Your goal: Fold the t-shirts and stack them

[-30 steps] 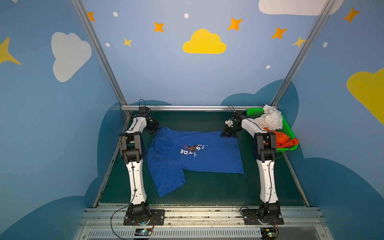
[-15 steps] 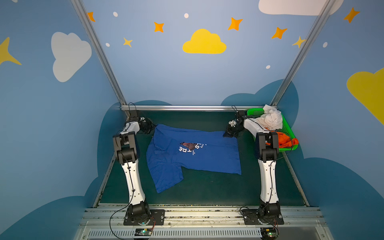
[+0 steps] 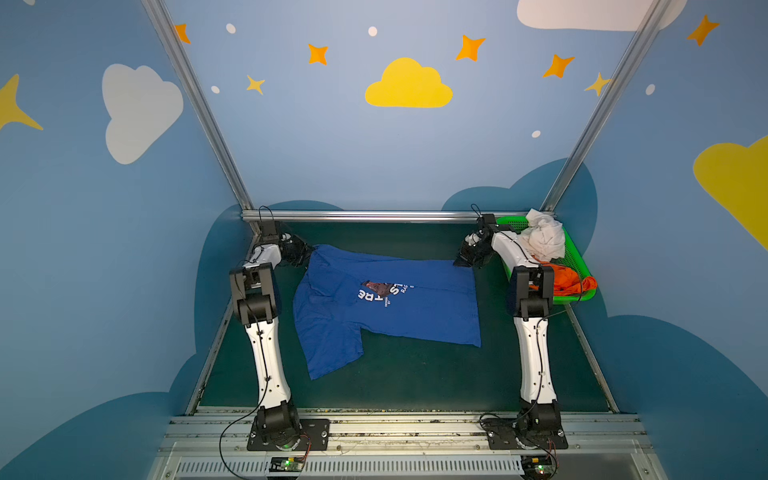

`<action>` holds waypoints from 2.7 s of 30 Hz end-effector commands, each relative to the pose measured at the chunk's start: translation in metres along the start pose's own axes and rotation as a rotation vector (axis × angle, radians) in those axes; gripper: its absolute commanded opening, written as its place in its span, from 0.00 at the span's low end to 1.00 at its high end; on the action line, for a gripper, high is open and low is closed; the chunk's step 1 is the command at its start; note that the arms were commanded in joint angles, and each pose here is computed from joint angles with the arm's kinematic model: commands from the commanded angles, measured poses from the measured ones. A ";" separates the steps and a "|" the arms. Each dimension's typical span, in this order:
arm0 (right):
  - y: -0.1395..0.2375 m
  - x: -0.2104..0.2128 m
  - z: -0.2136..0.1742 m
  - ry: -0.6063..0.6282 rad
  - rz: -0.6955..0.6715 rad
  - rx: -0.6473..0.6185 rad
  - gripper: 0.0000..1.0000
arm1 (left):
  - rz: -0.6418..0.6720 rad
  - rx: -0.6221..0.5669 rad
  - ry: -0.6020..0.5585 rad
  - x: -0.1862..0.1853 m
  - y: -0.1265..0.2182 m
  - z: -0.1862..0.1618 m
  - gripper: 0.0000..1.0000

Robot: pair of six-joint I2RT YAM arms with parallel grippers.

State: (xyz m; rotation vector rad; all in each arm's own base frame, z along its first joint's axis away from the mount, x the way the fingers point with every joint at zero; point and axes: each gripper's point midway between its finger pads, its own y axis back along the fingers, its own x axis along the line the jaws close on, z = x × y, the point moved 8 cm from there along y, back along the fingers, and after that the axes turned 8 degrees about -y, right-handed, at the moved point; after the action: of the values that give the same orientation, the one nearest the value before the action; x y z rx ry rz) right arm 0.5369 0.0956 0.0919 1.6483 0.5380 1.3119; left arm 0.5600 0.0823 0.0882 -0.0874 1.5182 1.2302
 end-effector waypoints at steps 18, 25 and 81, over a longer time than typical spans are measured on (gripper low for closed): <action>0.044 0.050 0.015 0.194 0.216 -0.090 0.04 | 0.105 -0.100 -0.089 -0.052 0.077 0.008 0.79; 0.102 0.085 -0.040 0.363 0.253 -0.095 0.18 | 0.337 -0.178 -0.109 -0.067 0.146 -0.043 0.71; 0.129 -0.018 -0.241 0.294 0.085 -0.066 0.28 | 0.935 -0.107 -0.100 0.071 0.206 -0.387 0.46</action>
State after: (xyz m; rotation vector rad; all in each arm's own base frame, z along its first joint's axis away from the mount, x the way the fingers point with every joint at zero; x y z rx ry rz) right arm 0.2869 0.1141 0.1890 1.4426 0.6054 1.6209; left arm 0.1346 -0.0617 0.0983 0.6878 1.4569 1.9807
